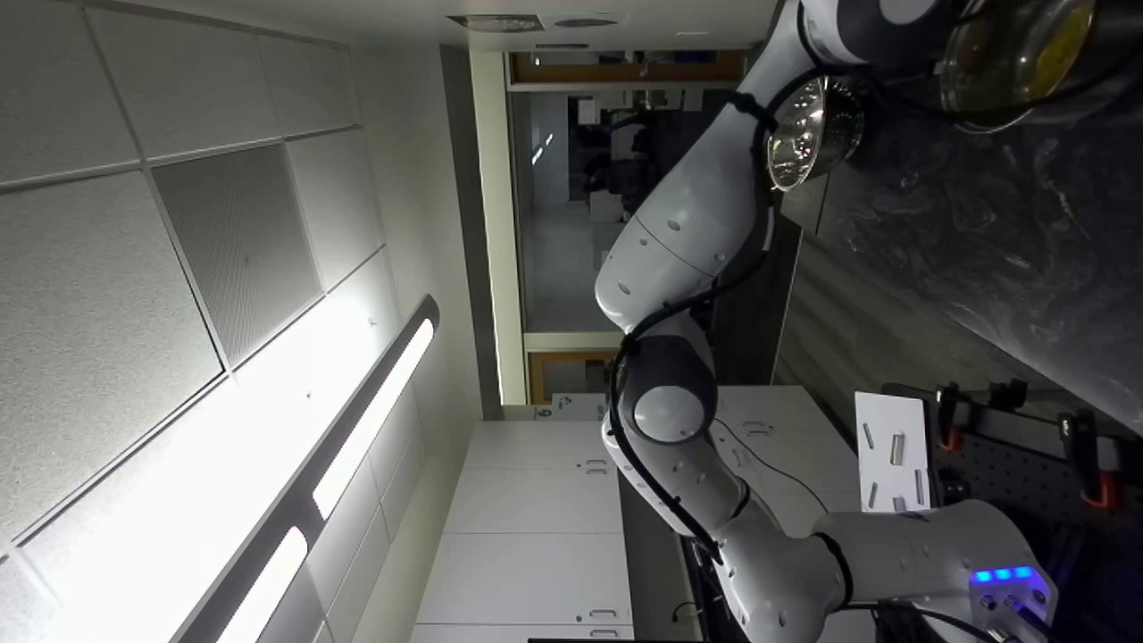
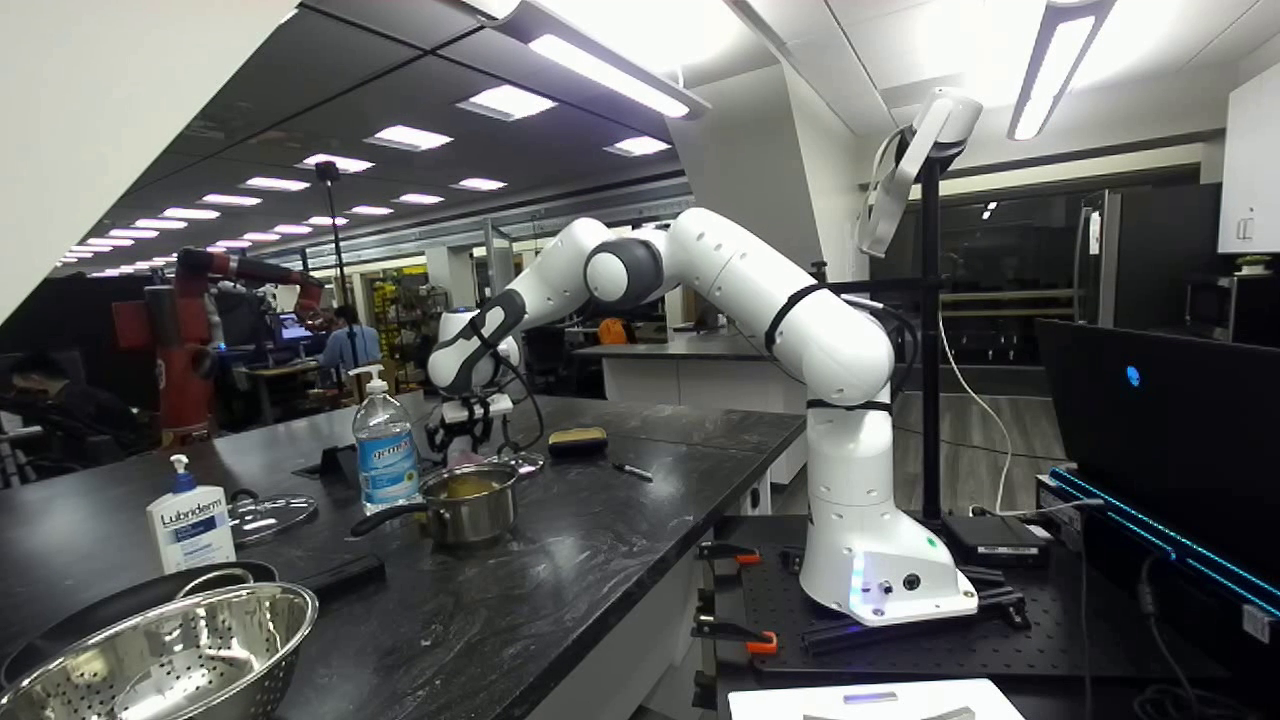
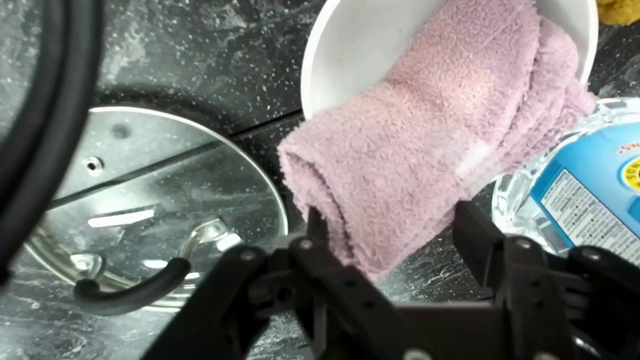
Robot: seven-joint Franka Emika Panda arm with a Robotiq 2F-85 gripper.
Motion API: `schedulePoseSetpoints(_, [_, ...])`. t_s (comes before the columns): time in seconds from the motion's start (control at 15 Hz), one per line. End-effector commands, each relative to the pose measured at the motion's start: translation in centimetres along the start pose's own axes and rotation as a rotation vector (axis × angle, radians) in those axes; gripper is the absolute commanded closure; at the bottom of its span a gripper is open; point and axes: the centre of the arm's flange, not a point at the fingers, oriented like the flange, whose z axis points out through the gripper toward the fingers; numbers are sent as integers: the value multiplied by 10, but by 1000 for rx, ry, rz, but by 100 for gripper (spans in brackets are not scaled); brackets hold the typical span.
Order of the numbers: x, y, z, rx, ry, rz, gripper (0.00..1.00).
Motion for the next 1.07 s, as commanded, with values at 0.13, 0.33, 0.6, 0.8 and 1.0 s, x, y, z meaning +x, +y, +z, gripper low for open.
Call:
schedulePoseSetpoints(0.13, [12, -7, 0, 10, -5, -9, 78])
schedulePoseSetpoints(0.33, [13, -8, -10, 12, 4, -9, 99])
schedulePoseSetpoints(0.6, [15, -12, -26, 18, 20, -16, 97])
schedulePoseSetpoints(0.8, [14, -19, -41, 23, 24, -26, 97])
schedulePoseSetpoints(1.0, [17, -27, -61, 27, 32, -33, 97])
